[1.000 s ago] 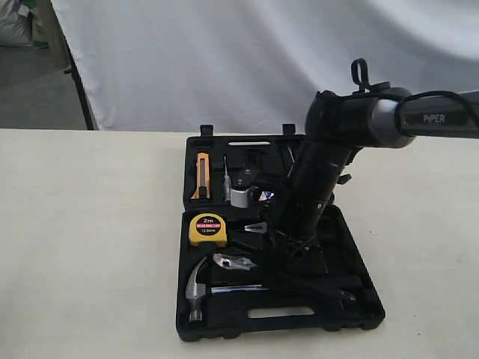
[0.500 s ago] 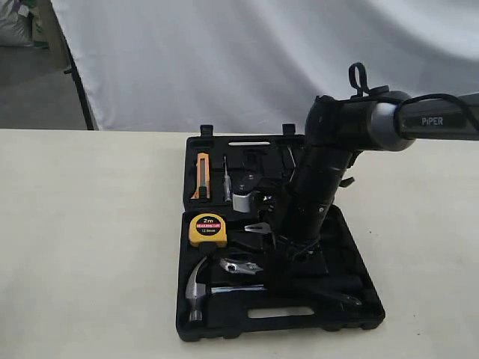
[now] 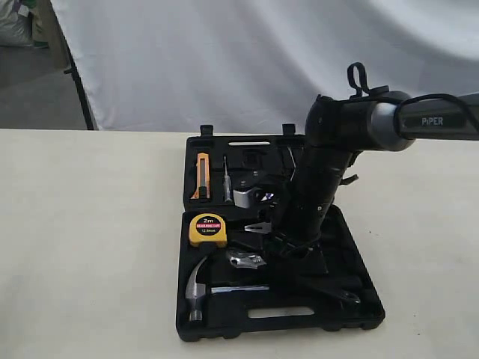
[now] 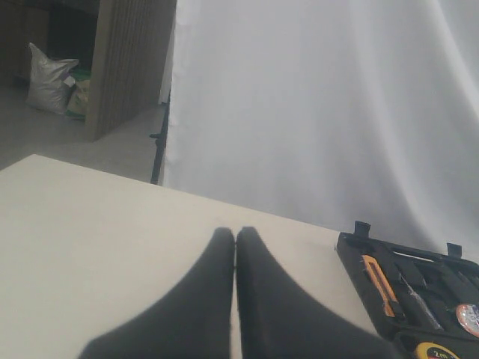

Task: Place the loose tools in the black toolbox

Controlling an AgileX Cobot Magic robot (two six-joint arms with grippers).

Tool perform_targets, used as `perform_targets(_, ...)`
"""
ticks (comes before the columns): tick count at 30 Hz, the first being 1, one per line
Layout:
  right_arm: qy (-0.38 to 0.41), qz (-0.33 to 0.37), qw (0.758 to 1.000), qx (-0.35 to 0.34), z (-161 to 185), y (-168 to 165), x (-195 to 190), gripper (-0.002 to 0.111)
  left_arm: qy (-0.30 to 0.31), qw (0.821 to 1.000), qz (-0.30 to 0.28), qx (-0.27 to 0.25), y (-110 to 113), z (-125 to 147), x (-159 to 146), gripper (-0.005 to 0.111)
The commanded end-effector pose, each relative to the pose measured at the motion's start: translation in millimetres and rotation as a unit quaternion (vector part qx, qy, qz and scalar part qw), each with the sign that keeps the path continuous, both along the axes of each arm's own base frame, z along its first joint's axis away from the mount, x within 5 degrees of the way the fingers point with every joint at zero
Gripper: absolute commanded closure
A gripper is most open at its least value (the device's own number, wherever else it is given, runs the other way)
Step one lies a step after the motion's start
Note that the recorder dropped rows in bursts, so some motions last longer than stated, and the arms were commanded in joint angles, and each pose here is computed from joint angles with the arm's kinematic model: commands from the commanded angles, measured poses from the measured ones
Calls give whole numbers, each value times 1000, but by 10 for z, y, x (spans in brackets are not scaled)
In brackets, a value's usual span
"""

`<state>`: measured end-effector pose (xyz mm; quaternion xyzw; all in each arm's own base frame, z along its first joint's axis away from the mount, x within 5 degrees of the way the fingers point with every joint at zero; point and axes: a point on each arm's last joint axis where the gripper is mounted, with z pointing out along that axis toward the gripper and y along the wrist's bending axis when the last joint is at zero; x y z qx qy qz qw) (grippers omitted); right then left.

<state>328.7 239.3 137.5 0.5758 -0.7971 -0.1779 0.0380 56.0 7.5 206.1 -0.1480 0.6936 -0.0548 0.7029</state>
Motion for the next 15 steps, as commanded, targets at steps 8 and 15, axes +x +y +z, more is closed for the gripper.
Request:
perform_targets(8,-75,55,995,33,611,78,84,50,-6,1000,13,1,14,17,-6,106)
perform_targets(15,-146,147,977,-43,456,571,-286,50,-6,1000,13,1,14,17,-6,106)
